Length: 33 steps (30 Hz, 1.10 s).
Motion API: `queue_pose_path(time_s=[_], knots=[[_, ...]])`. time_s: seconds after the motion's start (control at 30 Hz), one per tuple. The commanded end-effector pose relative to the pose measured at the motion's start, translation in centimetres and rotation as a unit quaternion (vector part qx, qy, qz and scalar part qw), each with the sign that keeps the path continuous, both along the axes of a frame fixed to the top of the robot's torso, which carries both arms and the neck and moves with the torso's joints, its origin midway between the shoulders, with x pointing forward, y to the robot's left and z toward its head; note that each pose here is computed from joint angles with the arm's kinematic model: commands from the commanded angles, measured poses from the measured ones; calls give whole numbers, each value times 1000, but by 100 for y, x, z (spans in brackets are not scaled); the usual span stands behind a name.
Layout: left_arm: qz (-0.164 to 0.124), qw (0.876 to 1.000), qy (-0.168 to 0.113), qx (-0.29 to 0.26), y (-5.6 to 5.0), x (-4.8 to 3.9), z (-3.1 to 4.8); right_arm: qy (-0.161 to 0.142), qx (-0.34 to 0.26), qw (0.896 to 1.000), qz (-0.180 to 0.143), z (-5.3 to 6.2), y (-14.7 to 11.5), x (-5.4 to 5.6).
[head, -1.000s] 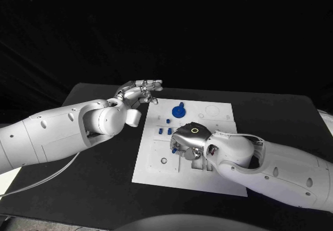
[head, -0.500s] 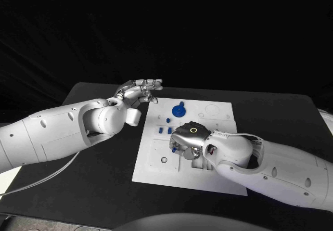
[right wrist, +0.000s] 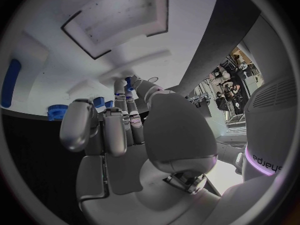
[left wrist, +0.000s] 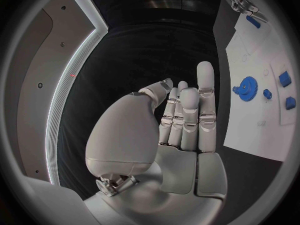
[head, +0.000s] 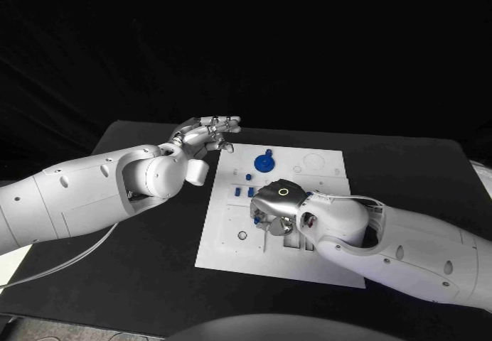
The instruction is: Assemble the parts on the task board
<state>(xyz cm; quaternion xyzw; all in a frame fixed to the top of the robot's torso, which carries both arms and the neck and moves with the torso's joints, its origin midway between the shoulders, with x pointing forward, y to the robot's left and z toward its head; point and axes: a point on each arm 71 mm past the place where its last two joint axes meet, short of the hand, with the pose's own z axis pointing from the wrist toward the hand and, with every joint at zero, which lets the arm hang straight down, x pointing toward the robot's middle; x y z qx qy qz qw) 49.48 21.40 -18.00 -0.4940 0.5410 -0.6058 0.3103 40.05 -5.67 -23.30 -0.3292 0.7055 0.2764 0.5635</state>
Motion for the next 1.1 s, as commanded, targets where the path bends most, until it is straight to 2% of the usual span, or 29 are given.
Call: queue_pose_path(time_s=[0.03,0.43,0.67,0.9,1.1], knots=[[-10,1000,-2,-6,-24,-8,11,-3,-7,1000,-7,-31,-13,10],[-10,1000,0,-6,-19,-6,8,-19,29,999,-7,40,-88,-23],[-9,1000,0,-5,-3,-6,7,-35,61,997,-25,233,-366,-61],[-9,1000,0,-5,11,-12,9,-42,49,995,-80,476,-838,87],[-9,1000,0,-5,16,-16,11,-41,22,992,-117,510,-1139,180]])
